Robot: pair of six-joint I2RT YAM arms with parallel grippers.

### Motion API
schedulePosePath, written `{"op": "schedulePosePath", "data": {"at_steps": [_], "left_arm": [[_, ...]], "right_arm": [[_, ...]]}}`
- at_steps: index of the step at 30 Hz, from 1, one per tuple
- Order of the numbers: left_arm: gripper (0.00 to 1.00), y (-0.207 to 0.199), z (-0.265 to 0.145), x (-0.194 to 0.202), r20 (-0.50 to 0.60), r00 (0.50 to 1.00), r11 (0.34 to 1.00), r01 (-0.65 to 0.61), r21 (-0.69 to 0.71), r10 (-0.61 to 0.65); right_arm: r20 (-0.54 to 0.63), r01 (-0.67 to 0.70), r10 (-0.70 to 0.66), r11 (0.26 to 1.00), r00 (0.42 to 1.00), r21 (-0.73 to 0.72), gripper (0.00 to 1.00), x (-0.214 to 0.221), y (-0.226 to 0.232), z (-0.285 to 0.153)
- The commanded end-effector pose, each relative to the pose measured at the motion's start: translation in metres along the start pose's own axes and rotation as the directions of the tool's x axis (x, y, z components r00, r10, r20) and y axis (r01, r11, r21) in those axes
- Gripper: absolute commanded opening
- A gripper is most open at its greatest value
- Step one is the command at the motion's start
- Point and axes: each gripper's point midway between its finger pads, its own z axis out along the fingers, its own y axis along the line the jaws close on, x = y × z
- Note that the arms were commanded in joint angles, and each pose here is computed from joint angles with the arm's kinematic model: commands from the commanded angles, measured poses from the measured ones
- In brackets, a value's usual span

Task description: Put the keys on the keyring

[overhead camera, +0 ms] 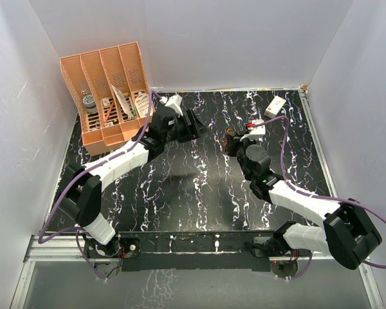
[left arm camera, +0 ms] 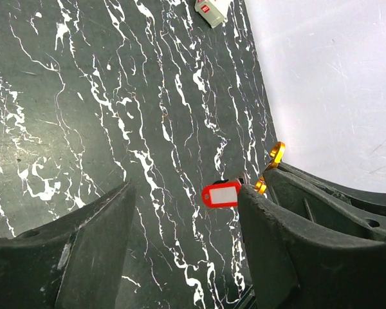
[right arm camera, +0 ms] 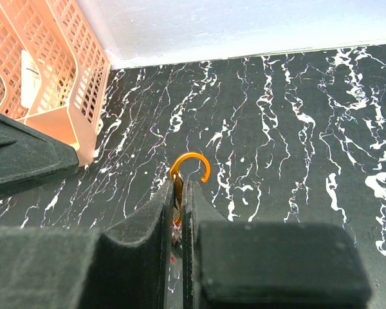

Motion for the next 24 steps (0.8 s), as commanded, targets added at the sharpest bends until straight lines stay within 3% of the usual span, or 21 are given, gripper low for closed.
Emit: {"op": "schedulePosePath", "data": {"at_steps": [1,24], "left_arm": [[0.63,-0.0107,-0.0129,-0.0132,0.043,0.999,1.000,-0.008,0.024,0.007],[0.63,-0.0100,-0.0121,-0.0123,0.039,0.999,0.999,-0.012,0.035,0.011]], "right_arm": [[0.083,-0.026,0.028,0.999,0.996,-0.019,0.00,-0.0293,0.0091,0.0023],[0.071,-0.023,0.025,0.999,0.997,-0.030,0.00,-0.0258,0.0125,0.0049]]}}
